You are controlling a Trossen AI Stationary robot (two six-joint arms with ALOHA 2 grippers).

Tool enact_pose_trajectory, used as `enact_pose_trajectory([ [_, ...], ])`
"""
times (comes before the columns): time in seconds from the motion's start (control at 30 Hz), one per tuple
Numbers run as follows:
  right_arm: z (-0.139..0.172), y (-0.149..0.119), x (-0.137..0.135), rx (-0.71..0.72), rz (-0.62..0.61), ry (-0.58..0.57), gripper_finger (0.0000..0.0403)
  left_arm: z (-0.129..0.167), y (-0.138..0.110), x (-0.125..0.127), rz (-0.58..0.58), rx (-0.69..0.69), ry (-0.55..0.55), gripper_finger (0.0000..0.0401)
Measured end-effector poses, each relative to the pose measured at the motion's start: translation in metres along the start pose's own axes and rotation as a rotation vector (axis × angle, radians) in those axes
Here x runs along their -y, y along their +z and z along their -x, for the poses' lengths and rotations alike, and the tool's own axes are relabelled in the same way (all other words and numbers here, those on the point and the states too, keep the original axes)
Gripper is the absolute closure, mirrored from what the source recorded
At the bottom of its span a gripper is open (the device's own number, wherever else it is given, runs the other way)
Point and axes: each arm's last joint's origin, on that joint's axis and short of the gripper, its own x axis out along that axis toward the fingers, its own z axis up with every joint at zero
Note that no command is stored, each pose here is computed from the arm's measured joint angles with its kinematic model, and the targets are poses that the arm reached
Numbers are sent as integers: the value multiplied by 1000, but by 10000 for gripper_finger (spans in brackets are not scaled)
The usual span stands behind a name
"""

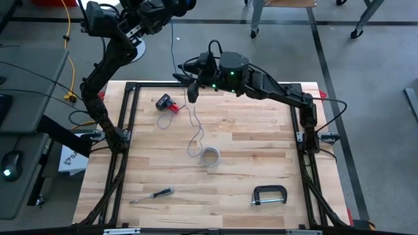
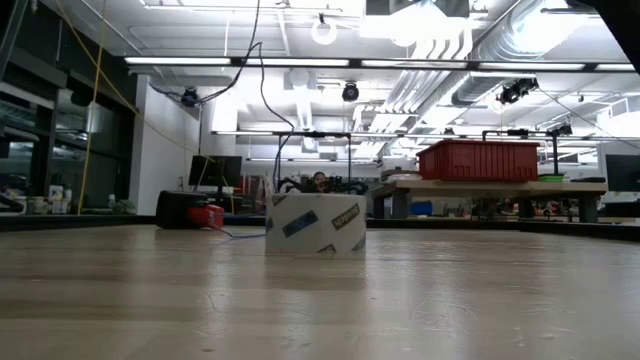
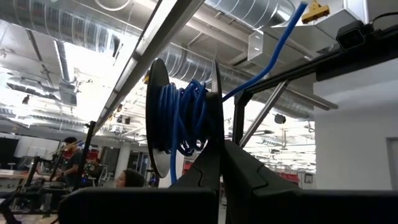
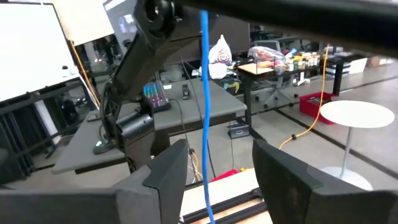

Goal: Coil cords
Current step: Coil the blue wire on the spool

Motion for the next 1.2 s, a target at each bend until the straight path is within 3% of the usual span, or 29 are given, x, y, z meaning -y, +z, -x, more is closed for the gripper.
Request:
enact_pose_trajectory([
  [0.33, -1, -1, 0, -3, -21, 4, 301, 0, 0, 0, -2, 1, 1, 401],
  [0.53, 0, 0, -3, -9, -35, 74, 393, 0, 0, 0, -3, 1, 2, 401],
  [0.9, 34, 21, -11, -41, -63, 169, 402, 25, 25, 1, -33, -41, 97, 401],
  [1.2, 79, 51, -22, 13, -21, 221, 402, 55, 26, 2, 181, -273, 327, 401],
])
